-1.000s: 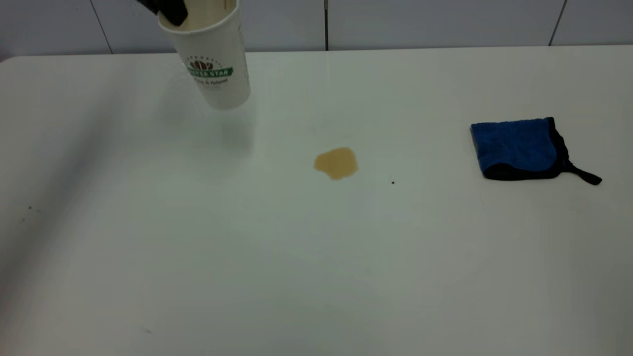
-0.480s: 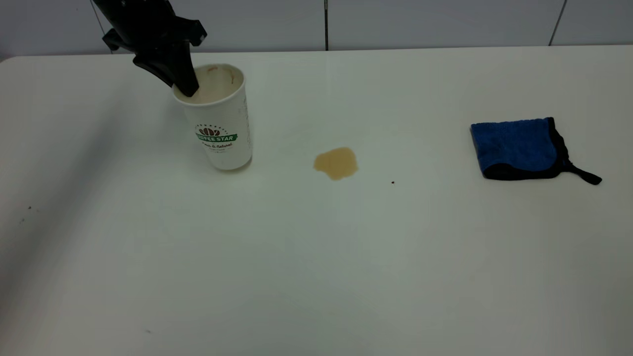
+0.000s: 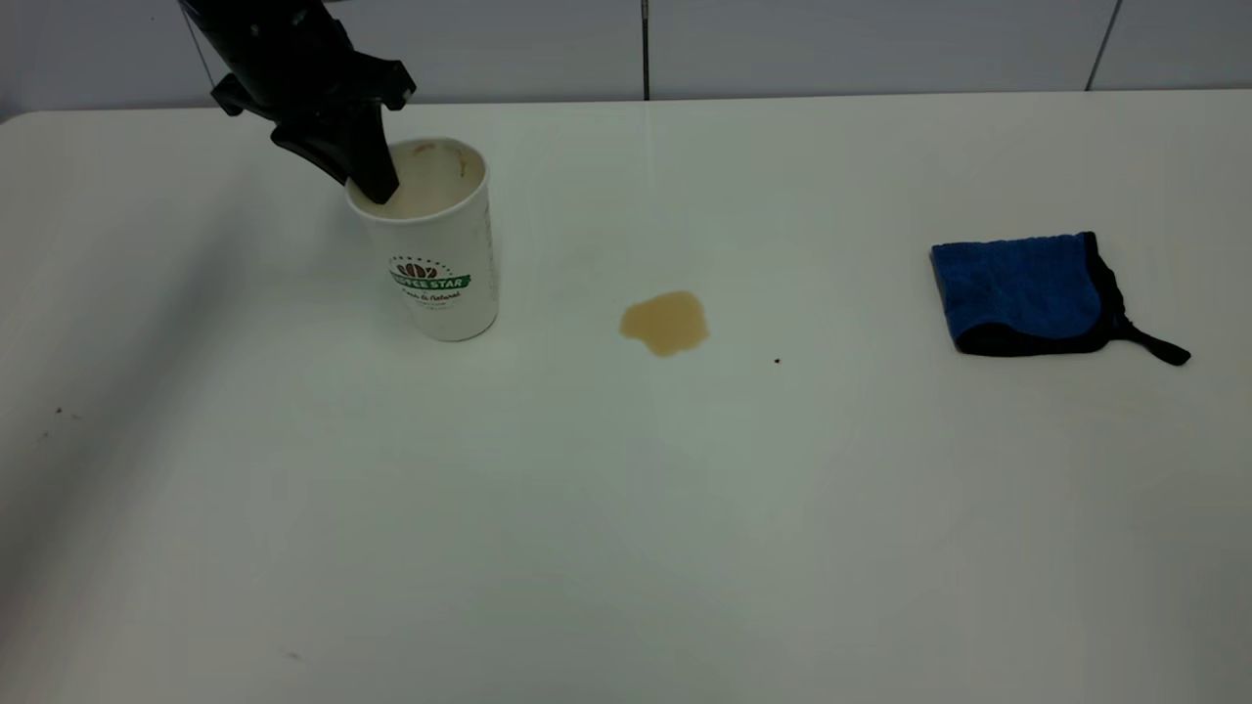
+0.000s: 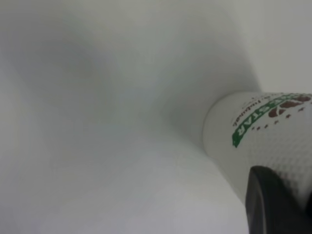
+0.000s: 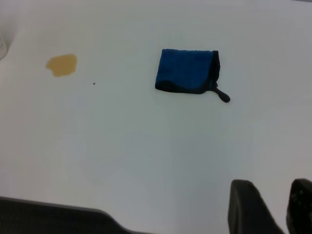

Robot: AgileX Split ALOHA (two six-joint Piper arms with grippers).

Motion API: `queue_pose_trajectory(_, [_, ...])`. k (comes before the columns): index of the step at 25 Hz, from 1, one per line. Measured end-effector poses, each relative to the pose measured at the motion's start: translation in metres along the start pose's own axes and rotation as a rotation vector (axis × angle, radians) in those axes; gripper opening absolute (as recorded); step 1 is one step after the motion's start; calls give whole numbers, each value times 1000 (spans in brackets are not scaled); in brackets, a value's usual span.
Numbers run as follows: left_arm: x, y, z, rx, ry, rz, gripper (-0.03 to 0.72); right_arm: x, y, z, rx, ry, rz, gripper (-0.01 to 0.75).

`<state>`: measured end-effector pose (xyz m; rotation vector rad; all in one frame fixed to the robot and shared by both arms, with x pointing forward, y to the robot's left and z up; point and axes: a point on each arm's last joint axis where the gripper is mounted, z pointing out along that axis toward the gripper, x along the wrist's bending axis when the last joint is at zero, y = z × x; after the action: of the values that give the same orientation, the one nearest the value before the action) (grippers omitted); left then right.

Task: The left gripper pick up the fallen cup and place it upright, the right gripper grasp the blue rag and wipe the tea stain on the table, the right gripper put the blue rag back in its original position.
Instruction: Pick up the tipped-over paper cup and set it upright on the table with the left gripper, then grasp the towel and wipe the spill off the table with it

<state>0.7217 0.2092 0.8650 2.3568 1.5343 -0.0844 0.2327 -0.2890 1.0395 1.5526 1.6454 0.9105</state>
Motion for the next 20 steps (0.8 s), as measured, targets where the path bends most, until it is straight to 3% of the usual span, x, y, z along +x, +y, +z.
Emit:
queue_pose_trajectory(3, [0,0,0,-5,3,0,80,0,0,0,0,0,0,238])
queue_pose_trajectory(6, [0,1,0,-6,3,0,170,0,0,0,0,0,0,238])
queue_pose_trajectory(12, [-3,3,-10,-19,1,4,432,0,0,0,0,0,0,238])
queue_pose_trajectory(16, [-13,11,-52,-79,16,-3,554,0,0,0,0,0,0,238])
queue_pose_trajectory(20, [-29,15,-125,-172,42,-14,582,0,0,0,0,0,0,238])
